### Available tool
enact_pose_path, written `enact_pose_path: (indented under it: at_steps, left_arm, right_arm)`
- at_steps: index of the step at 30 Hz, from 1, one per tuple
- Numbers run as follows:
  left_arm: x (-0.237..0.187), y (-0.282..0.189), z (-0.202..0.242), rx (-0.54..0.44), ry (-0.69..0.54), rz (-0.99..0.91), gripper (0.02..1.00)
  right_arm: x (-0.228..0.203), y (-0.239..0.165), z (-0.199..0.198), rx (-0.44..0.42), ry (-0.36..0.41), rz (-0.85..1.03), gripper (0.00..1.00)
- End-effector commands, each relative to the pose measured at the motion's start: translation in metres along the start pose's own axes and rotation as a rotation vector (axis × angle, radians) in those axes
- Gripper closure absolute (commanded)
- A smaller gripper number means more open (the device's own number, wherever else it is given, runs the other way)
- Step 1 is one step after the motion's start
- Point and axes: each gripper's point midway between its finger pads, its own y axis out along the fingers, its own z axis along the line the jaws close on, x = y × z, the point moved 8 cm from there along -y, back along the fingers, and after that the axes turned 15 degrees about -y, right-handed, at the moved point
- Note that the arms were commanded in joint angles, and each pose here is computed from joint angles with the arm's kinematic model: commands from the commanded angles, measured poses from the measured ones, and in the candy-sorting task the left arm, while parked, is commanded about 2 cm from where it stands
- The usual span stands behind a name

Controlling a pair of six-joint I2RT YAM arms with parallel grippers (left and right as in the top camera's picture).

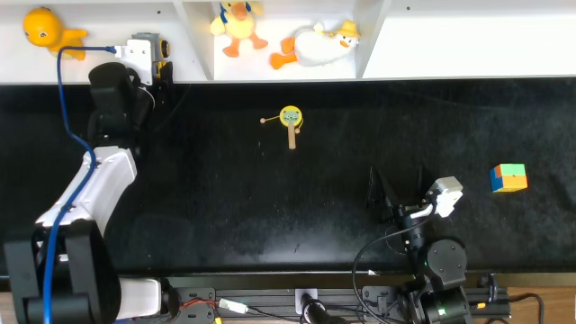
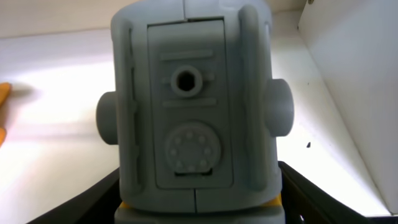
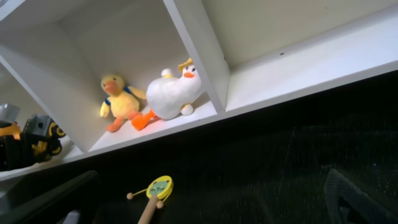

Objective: Store Toys

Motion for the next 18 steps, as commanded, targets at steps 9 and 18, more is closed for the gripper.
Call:
enact_pose_path:
  at_steps: [9,18]
  left_arm:
    - [0.0098,0.0107,-0.0034,-0.029,-0.015,-0.059,0.873]
    - [0.009,0.015,-0.003,-0.03,-0.015,-0.066,0.882]
  right_arm:
    - [-0.004,0.0004,0.0007,0.011,-0.003,0.004,0.005]
    - [-0.004,0.0004,0.0007,0.011,-0.003,0.004,0.005]
